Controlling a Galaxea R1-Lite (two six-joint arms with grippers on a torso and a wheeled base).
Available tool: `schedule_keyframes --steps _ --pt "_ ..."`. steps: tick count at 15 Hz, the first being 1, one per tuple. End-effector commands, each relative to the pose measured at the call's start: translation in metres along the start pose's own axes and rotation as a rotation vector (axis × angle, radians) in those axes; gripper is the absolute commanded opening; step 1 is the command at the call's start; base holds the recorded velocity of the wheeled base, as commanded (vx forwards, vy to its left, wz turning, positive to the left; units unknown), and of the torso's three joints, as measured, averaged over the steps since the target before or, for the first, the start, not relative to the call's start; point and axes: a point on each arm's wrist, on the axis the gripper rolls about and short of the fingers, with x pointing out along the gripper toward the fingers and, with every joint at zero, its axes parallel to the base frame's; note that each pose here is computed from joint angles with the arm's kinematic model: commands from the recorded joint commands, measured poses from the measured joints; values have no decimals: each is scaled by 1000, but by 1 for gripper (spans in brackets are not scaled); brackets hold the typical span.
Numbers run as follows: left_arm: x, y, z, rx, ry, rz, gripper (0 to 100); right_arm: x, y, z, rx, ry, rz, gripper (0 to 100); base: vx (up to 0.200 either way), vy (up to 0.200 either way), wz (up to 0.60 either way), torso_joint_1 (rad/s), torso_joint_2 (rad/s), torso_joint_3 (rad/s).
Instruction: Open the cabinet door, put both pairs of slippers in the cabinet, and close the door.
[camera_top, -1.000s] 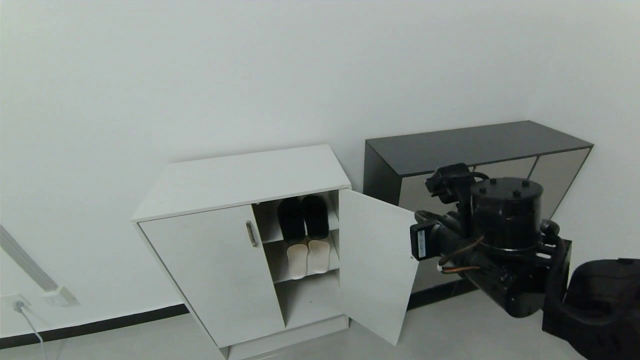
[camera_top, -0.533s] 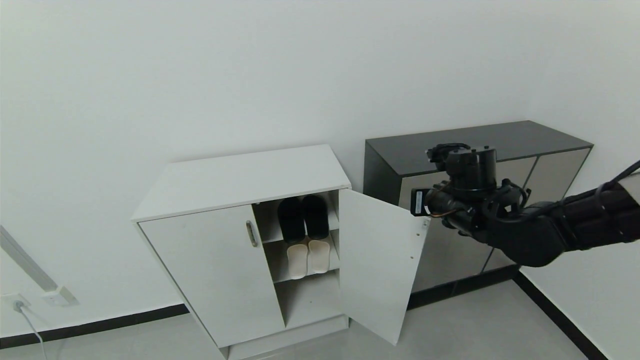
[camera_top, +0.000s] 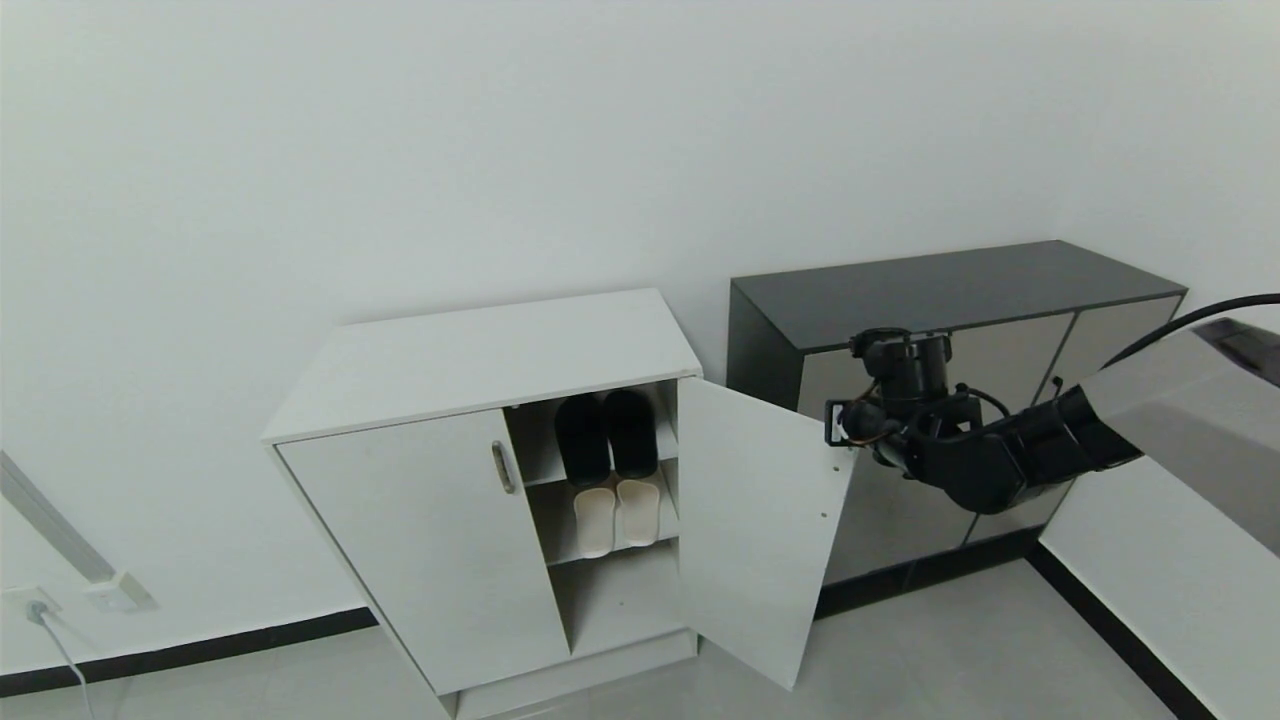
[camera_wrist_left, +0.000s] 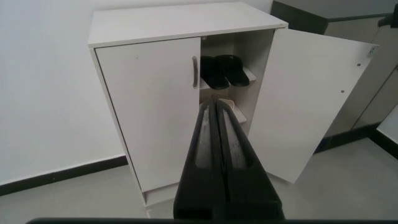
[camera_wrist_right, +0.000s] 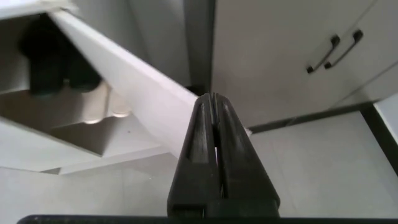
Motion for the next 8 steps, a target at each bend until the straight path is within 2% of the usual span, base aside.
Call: schedule_keyframes --steps 1,8 --pt "0 0 0 -1 2 0 0 13 -3 -14 -8 31 -16 0 0 0 0 0 0 0" --pt "0 0 0 -1 2 0 0 18 -4 -17 -8 38 -17 0 0 0 0 0 0 0"
